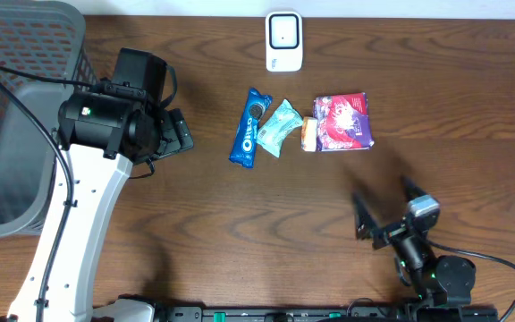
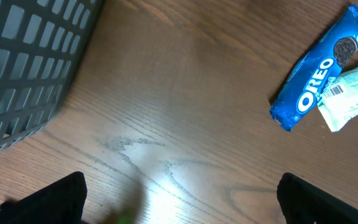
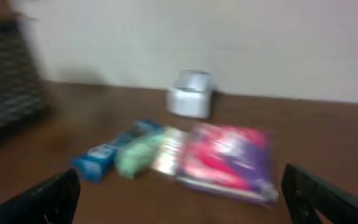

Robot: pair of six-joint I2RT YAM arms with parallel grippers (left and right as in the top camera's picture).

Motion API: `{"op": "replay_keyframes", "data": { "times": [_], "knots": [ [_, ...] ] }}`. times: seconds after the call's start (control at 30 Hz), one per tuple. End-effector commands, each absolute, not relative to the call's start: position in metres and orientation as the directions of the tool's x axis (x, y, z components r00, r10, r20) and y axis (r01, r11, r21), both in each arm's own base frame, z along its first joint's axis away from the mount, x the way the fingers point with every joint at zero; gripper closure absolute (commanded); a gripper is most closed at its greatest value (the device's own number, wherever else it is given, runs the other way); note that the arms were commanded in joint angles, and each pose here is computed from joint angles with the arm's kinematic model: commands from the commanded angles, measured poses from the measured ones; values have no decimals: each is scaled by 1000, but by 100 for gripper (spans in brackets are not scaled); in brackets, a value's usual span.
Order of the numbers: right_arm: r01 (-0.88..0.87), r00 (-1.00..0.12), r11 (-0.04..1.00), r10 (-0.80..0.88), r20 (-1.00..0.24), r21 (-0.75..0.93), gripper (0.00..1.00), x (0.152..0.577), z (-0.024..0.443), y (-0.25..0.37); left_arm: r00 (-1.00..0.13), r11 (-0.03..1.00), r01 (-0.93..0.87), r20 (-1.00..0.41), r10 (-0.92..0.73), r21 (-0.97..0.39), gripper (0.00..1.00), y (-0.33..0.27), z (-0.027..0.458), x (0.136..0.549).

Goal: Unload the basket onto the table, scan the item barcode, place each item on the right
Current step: 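Move the right gripper toward the pad pack and grasp it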

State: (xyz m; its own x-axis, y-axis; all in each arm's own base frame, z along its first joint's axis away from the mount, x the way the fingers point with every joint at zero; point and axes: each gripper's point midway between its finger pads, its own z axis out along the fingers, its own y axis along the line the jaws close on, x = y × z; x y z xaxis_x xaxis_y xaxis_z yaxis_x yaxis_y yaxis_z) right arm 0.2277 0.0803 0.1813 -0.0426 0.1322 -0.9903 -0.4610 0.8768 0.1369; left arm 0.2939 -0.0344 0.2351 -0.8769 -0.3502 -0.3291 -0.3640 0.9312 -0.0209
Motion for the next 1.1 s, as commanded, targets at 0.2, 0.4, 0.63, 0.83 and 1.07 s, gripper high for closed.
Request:
{"op": "replay_keyframes", "data": {
  "times": [0.2,0.4,0.63,0.83,1.07],
  "knots": [
    [-657,295,754,266,-918,7,1,185,280,104,-868,927,-375,-341,-360,-25,2,-32,239,293],
    [-511,371,858,171,-913,-48,1,194,324,84,-868,927,-375,-341,-360,-25,2,-32,239,293],
    [-485,55,874,-4,-998,-30,1,244,348,85,-868,927,-375,-341,-360,-25,2,-32,239,293],
    [-495,-373,865,-128,-919,80,1,306,332,85,-868,927,-375,-341,-360,-25,2,-32,239,293],
    [-485,-668,819,-122,-734,306,1,339,277,100,-868,927,-375,-342,-360,-25,2,-32,240,293]
  ]
}}
